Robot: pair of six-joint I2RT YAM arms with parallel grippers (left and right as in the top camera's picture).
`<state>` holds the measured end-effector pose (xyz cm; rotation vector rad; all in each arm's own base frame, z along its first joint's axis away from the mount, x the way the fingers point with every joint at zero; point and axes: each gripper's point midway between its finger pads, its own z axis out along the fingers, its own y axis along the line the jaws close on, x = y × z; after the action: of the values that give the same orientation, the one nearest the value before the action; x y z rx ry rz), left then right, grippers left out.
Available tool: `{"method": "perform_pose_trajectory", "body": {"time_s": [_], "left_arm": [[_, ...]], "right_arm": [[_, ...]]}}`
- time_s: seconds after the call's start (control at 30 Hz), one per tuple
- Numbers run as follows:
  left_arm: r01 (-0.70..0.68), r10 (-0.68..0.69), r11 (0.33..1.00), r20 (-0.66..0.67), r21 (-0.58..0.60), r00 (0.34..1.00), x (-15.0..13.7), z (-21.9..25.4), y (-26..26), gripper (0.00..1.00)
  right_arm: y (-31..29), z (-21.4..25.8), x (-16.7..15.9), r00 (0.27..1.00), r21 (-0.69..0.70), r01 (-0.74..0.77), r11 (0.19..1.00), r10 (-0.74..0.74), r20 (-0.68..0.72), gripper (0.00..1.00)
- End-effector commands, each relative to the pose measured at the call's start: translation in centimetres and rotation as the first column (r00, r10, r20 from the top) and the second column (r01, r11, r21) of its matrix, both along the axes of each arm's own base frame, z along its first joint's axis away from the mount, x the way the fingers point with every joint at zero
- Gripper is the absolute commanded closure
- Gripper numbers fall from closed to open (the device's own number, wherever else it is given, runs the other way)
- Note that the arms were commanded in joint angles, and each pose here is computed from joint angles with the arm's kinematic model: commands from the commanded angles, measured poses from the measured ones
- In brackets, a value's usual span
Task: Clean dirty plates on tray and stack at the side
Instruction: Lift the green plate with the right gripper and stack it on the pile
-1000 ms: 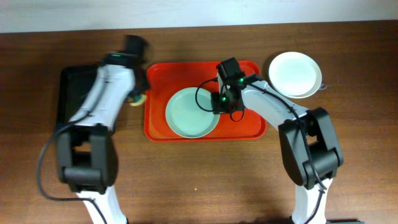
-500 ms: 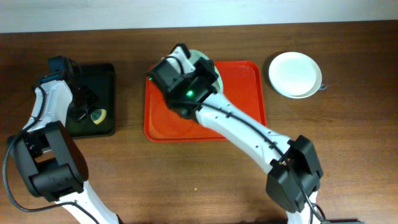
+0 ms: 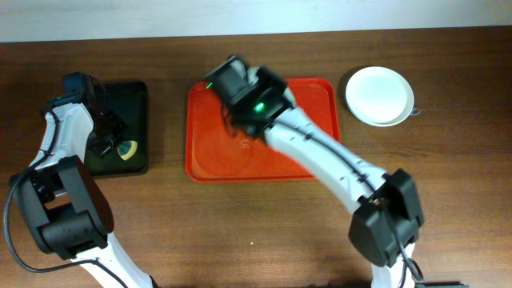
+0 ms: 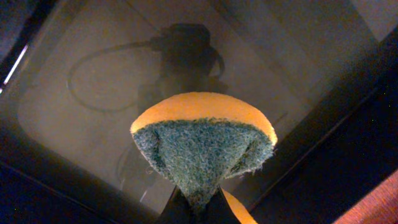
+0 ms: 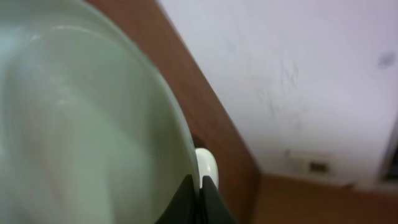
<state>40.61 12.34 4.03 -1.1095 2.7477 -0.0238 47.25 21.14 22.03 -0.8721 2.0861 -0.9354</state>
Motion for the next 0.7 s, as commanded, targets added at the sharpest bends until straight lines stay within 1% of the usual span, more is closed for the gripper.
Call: {"method": "perform_pose_trajectory", "body": {"time_s": [0.0,0.03,0.07,0.1,0.13,0.17,0.2,0.27,0.33,0.4,0.47,0.57,0.63,0.67], "left_arm": [[-0.004,0.004,1.0,0.015,-0.009,1.0,0.0,0.6,-0.2,1.0],[-0.004,0.004,1.0,0.015,-0.009,1.0,0.0,0.6,-0.2,1.0],[-0.004,0.004,1.0,0.015,-0.009,1.0,0.0,0.6,-0.2,1.0],[-0.004,0.004,1.0,0.015,-0.009,1.0,0.0,0.6,-0.2,1.0],[-0.004,0.004,1.0,0.015,-0.009,1.0,0.0,0.6,-0.2,1.0],[-0.004,0.004,1.0,0.015,-0.009,1.0,0.0,0.6,-0.2,1.0],[-0.004,0.004,1.0,0.015,-0.009,1.0,0.0,0.6,-0.2,1.0],[-0.004,0.004,1.0,0.015,-0.009,1.0,0.0,0.6,-0.2,1.0],[-0.004,0.004,1.0,0.015,-0.009,1.0,0.0,0.6,-0.2,1.0],[-0.004,0.004,1.0,0.015,-0.009,1.0,0.0,0.6,-0.2,1.0],[-0.004,0.004,1.0,0.015,-0.009,1.0,0.0,0.6,-0.2,1.0],[-0.004,0.004,1.0,0.015,-0.009,1.0,0.0,0.6,-0.2,1.0],[-0.004,0.004,1.0,0.015,-0.009,1.0,0.0,0.6,-0.2,1.0],[-0.004,0.004,1.0,0.015,-0.009,1.0,0.0,0.6,-0.2,1.0]], "right_arm": [[-5.8,3.3,2.4,0.988,0.417,0.124,0.9,-0.151,0.031,0.96],[-8.0,2.0,3.7,0.985,0.6,0.165,0.783,-0.161,-0.06,0.96],[-10.9,0.3,4.6,0.974,0.74,0.228,0.633,-0.148,-0.174,0.96],[-13.1,-0.8,4.8,0.959,0.807,0.283,0.519,-0.129,-0.253,0.96],[-15.7,-2.2,4.9,0.939,0.844,0.341,0.414,-0.114,-0.324,0.96],[-17.7,-3.4,4.8,0.923,0.853,0.383,0.354,-0.106,-0.37,0.96],[-20.6,-5.3,4.6,0.895,0.843,0.447,0.299,-0.129,-0.428,0.96],[-27.7,-9.9,3.5,0.784,0.78,0.608,0.148,-0.265,-0.561,0.96],[-31.6,-12.8,2.7,0.698,0.736,0.676,0.023,-0.338,-0.631,0.96],[-34.5,-14.7,2.1,0.659,0.716,0.698,-0.022,-0.371,-0.654,0.96],[-36.2,-15.1,1.7,0.642,0.712,0.701,-0.04,-0.398,-0.655,0.96],[-36.9,-15.1,1.9,0.644,0.72,0.693,-0.034,-0.419,-0.64,0.84],[-36.6,-15.2,2.0,0.644,0.717,0.697,-0.019,-0.423,-0.637,0.83],[-36.2,-15.2,2.1,0.647,0.717,0.697,-0.014,-0.418,-0.638,0.76]]}}
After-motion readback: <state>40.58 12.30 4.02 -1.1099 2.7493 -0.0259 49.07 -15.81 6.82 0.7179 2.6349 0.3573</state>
